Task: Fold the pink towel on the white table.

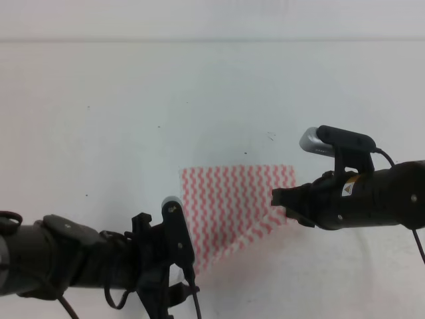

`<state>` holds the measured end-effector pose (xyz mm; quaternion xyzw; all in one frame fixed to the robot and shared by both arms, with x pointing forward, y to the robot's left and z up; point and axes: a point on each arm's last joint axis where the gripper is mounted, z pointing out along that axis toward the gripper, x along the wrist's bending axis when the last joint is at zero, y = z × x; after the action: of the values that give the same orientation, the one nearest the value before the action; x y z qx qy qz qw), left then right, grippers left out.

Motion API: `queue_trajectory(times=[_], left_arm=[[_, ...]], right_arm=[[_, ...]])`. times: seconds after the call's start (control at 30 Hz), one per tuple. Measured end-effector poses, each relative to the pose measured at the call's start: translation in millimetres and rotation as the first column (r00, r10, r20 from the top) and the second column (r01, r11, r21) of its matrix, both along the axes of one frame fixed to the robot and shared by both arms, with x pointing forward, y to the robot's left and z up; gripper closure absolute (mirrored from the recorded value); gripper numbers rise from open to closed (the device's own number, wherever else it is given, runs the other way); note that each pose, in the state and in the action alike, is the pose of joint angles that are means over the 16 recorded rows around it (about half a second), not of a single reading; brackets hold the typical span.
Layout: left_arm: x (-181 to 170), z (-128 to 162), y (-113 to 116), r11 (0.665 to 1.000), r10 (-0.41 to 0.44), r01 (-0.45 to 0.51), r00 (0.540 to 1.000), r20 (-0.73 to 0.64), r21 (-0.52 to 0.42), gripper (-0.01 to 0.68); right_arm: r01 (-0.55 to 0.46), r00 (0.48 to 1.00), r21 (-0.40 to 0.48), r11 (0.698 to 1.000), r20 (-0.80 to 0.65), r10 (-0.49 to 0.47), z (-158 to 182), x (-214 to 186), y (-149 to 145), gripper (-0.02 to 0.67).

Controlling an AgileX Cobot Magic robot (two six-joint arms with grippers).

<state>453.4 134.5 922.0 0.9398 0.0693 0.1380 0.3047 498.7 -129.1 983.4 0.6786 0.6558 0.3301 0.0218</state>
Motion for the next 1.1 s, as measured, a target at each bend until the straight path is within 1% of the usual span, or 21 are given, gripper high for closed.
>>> queue_trajectory(times=[0.1, 0.23, 0.4, 0.63, 0.77, 0.93, 1.1], left_arm=[[0.9, -2.2, 0.2, 1.000, -0.001, 0.001, 1.000, 0.003, 0.009, 0.248], [1.9, -2.7, 0.7, 1.000, -0.002, 0.002, 1.000, 0.016, 0.020, 0.300], [2.6, -2.7, 1.4, 1.000, -0.003, 0.002, 1.000, 0.028, 0.028, 0.401], [2.6, -2.6, 1.8, 0.999, -0.008, 0.006, 0.999, 0.034, 0.034, 0.563], [2.8, -2.2, 1.8, 0.999, -0.006, 0.005, 0.999, 0.035, 0.032, 0.626], [3.6, 1.7, 2.3, 1.000, 0.020, -0.021, 0.999, 0.044, 0.019, 0.668], [5.8, 7.0, 4.1, 0.997, 0.075, -0.075, 0.995, 0.060, 0.006, 0.677]], right_arm=[[0.000, 1.000, 0.000, 1.000, 0.001, 0.000, 0.1, 0.1, 0.0, 0.666], [0.001, 1.000, 0.001, 1.000, 0.003, -0.001, 0.4, 0.1, 0.0, 0.666], [0.001, 1.000, 0.002, 1.000, 0.005, -0.001, 0.5, 0.3, 0.0, 0.666], [0.002, 1.000, 0.004, 1.000, 0.010, -0.002, 1.5, 0.2, -0.2, 0.666], [0.002, 1.000, 0.006, 1.000, 0.013, -0.002, 2.2, 0.0, -0.3, 0.666], [0.002, 1.000, 0.006, 1.000, 0.014, -0.002, 2.5, 0.0, -0.4, 0.666], [0.004, 1.000, 0.007, 1.000, 0.014, -0.004, 2.0, 0.4, -0.1, 0.666]])
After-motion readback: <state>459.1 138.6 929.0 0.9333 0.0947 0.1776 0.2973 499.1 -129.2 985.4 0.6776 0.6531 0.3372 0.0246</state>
